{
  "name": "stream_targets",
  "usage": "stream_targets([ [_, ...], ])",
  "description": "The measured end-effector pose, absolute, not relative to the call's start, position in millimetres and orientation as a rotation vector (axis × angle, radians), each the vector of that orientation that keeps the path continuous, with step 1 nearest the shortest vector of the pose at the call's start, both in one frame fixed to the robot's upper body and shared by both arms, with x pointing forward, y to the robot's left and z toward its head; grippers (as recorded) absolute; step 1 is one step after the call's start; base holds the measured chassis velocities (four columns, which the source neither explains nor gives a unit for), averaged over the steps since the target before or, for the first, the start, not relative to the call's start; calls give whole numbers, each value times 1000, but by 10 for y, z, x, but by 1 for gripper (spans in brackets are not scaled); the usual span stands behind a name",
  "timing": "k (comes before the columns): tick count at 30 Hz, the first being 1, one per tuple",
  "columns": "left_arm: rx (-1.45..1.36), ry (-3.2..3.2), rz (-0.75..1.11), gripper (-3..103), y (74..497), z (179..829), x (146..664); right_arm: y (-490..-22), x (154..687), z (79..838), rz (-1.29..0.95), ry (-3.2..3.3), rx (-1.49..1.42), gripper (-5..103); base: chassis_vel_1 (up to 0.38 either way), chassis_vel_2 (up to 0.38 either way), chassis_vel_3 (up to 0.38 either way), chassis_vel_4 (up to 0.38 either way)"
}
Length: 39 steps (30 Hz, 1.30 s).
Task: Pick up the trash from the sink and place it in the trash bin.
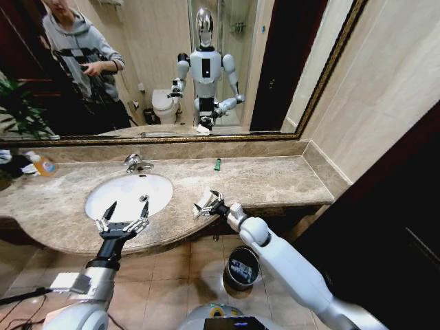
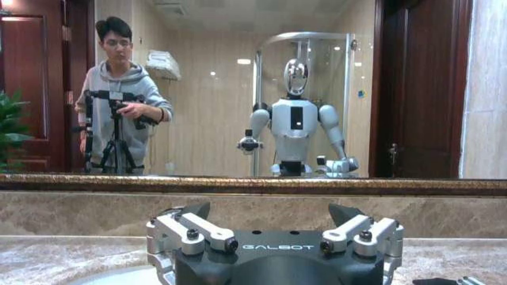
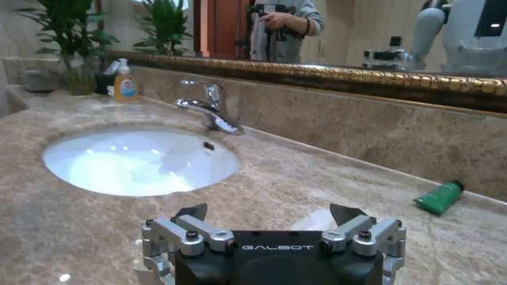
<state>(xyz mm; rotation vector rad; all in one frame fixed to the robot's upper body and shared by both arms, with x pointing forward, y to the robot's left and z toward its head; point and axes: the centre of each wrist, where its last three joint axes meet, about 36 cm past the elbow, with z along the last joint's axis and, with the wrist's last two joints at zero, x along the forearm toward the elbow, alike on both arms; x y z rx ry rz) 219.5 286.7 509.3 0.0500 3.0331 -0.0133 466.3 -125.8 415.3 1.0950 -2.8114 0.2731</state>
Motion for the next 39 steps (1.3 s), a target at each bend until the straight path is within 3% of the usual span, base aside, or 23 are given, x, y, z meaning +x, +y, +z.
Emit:
stream_targets([
  [16,50,3033,-13,100,2867,5093,2195,-1473,4613,4057,260,-2810,1046,103,0,0,0,0],
  [22,50,3033,-13,100,2867,5093,2195,-1475,4581,3985,250,-2779,1071,91,0,0,0,0],
  [27,50,3033,-13,100,2867,5093,2195,-1407,4569,3966,249,-2761,1111,70,0,0,0,0],
  [28,50,3033,-13,100,2867,5093,2195,-1407,4569,3966,249,-2761,1111,70,0,0,0,0],
  [31,50,3033,-13,100,2867,5093,2195,-1359,4592,3992,246,-2773,1128,53,0,0,0,0],
  [34,50,3033,-13,100,2867,5093,2195,-1359,4600,4006,238,-2794,1131,48,0,0,0,0],
  [36,50,3033,-13,100,2867,5093,2195,-1391,4546,4064,227,-2825,1137,34,0,0,0,0],
  [39,50,3033,-13,100,2867,5093,2195,-1419,4468,4103,224,-2832,1147,35,0,0,0,0],
])
